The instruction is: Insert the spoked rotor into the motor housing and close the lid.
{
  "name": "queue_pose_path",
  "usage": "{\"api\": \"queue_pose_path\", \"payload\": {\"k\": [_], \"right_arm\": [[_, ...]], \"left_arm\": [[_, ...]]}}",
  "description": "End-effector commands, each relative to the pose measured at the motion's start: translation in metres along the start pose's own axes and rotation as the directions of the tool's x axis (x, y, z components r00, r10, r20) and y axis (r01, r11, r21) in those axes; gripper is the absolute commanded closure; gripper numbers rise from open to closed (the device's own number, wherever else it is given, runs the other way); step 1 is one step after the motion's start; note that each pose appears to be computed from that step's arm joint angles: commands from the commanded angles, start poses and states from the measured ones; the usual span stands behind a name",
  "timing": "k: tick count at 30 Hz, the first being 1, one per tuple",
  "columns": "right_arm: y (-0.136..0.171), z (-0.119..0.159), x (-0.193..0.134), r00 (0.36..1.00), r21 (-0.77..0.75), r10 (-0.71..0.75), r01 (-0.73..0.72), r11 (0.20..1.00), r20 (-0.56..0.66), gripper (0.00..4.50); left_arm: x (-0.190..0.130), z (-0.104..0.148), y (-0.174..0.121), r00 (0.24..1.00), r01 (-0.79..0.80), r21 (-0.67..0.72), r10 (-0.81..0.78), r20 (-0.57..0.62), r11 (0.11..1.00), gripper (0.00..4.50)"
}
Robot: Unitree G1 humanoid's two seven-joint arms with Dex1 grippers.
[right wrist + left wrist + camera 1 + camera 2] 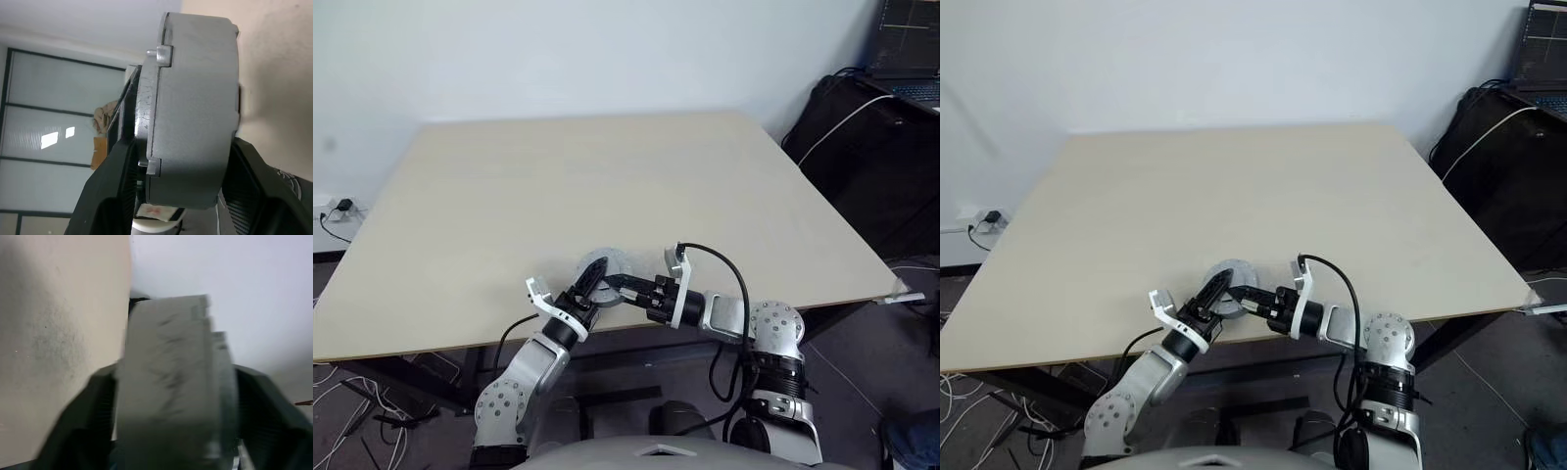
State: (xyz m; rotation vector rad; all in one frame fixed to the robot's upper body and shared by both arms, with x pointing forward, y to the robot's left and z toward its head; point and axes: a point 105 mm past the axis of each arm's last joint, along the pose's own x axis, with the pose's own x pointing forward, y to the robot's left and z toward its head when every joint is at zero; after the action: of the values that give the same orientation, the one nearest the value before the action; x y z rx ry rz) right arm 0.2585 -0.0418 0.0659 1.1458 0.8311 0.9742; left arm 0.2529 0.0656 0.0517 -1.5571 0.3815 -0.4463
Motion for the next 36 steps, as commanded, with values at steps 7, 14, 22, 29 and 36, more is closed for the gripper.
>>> {"api": "queue_pose_path", "payload": {"k": [7,14,22,29,36], "right_arm": [[0.019,0.007,0.0,0.999,-0.141,0.034,-0.031,0.99,0.015,2.42],[0.012,0.013,-0.009,0.998,-0.17,-0.01,0.019,0.985,0.056,0.09],[-0.018,0.025,-0.027,0.951,-0.411,-0.249,0.303,0.86,0.181,0.0],[-0.04,0.024,-0.033,0.902,-0.743,-0.322,0.421,0.52,0.287,0.0],[-0.041,0.029,-0.035,0.87,-0.785,-0.269,0.49,0.378,0.414,0.0]], "left_arm": [[0.012,-0.014,-0.013,0.999,0.053,-0.049,-0.052,0.015,0.997,2.28],[0.012,-0.012,-0.012,0.999,0.039,-0.034,-0.038,0.025,0.999,2.37],[0.01,0.012,-0.004,0.993,-0.035,0.069,0.027,0.113,0.997,2.37],[0.029,0.043,-0.01,0.982,-0.045,0.142,0.018,0.188,0.989,2.37],[0.063,0.068,-0.006,0.973,-0.104,0.203,0.057,0.225,0.974,2.37]]}}
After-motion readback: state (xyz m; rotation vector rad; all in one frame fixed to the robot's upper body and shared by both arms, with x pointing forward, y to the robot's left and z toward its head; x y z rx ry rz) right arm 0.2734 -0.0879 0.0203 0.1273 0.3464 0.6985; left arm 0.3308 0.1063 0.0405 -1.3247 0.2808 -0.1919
